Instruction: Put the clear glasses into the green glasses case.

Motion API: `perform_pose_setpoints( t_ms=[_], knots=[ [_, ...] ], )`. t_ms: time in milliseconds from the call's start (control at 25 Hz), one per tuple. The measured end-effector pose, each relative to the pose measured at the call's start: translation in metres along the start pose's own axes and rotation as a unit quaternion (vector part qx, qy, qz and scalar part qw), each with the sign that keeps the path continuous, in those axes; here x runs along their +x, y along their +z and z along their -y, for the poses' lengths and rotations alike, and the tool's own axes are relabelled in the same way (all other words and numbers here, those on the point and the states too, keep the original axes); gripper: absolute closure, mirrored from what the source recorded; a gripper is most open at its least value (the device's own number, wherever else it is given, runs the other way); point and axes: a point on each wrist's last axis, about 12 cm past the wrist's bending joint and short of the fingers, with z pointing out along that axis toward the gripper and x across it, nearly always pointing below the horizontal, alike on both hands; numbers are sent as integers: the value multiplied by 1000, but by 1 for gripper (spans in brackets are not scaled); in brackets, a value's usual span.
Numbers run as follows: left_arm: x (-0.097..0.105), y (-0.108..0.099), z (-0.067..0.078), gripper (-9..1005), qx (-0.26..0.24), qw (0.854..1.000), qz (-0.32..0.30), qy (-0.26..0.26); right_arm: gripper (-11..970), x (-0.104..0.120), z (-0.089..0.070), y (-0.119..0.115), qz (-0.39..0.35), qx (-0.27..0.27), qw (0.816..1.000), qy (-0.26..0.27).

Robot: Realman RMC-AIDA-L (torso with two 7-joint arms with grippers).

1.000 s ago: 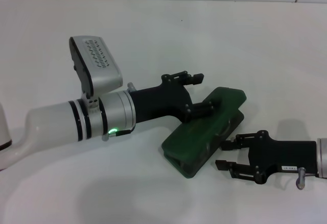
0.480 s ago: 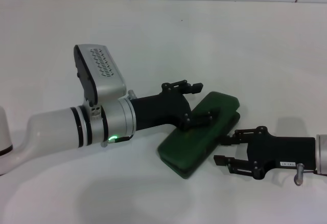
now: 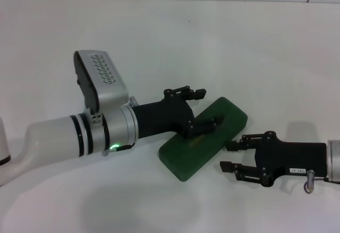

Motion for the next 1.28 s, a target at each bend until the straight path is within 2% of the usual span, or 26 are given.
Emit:
perform_pose_setpoints(
  t_ms=[80, 240, 400, 520, 640, 720, 840, 960, 1120, 1280],
  knots=[
    [-2, -3, 0, 236, 1, 1000, 14, -5, 397, 0, -3, -3, 7, -7, 1000, 2],
    [-17, -14, -1, 236, 6, 996, 91, -21, 387, 0, -6, -16, 25, -16, 1000, -3],
    [-33, -32, -4, 236, 15, 984, 174, -25, 376, -2, -11, -44, 58, -7, 998, -17],
    [-42, -53, -9, 235, 31, 975, 220, -13, 368, -9, -15, -73, 114, 21, 992, -41],
    [-47, -72, -14, 235, 53, 972, 228, 7, 360, -23, -15, -92, 167, 34, 983, -68],
    [-44, -82, -16, 235, 73, 976, 206, 23, 354, -34, -15, -97, 201, 30, 976, -83],
    [-32, -90, -14, 235, 89, 981, 167, 33, 346, -45, -11, -91, 207, 5, 974, -96],
    [-13, -95, -2, 235, 98, 985, 136, 34, 338, -47, -12, -77, 186, -32, 977, -94],
    [-5, -96, 5, 234, 100, 986, 128, 29, 279, -39, -16, -60, 166, -44, 981, -90],
    [0, -97, 9, 234, 99, 987, 127, 22, 220, -38, -16, -55, 168, -47, 981, -86]
  ],
)
